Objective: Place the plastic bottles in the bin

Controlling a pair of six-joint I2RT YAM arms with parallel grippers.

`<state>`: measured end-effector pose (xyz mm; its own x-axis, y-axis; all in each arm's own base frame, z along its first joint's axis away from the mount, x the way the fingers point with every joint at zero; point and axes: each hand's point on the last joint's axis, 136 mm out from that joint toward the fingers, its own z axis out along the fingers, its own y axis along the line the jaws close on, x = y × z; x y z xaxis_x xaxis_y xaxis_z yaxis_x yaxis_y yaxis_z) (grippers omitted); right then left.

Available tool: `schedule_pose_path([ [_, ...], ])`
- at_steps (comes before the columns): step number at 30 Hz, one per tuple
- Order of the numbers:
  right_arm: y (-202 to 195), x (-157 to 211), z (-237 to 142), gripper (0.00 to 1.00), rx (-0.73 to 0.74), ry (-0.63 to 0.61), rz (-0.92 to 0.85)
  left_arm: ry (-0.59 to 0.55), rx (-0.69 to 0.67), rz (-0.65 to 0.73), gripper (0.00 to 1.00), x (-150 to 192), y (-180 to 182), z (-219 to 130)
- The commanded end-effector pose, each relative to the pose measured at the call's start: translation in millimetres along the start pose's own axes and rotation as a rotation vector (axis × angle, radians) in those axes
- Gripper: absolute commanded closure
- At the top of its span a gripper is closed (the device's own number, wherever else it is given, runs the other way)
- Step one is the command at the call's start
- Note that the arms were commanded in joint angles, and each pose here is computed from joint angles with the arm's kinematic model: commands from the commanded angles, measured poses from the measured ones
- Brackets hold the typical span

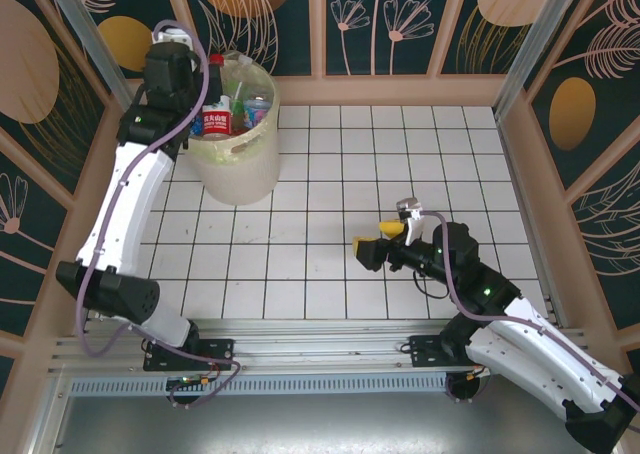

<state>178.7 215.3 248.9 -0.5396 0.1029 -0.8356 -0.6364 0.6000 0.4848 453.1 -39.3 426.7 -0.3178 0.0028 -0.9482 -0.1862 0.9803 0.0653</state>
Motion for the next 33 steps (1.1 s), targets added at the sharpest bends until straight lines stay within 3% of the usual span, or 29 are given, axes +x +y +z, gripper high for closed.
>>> schedule_pose_path([
  [1, 3.4, -3.7, 2.0, 0.03, -0.023, -0.024, 0.004, 0.004, -0.077, 0.011, 0.08, 5.7, 17.7, -1.7],
  [16, 4.2, -4.8, -1.5, 0.03, -0.022, -0.028, 0.011, 0.135, -0.038, -0.049, 0.05, 42.3, 26.8, 52.5],
  [25, 2.5, -3.8, 0.0, 0.03, -0.015, -0.024, 0.012, 0.182, 0.081, -0.082, 0.16, 60.7, -1.1, 73.8],
  [33, 2.1, -3.5, 0.2, 0.03, -0.013, -0.024, 0.012, 0.176, 0.056, -0.086, 0.16, 58.3, 4.9, 69.6],
])
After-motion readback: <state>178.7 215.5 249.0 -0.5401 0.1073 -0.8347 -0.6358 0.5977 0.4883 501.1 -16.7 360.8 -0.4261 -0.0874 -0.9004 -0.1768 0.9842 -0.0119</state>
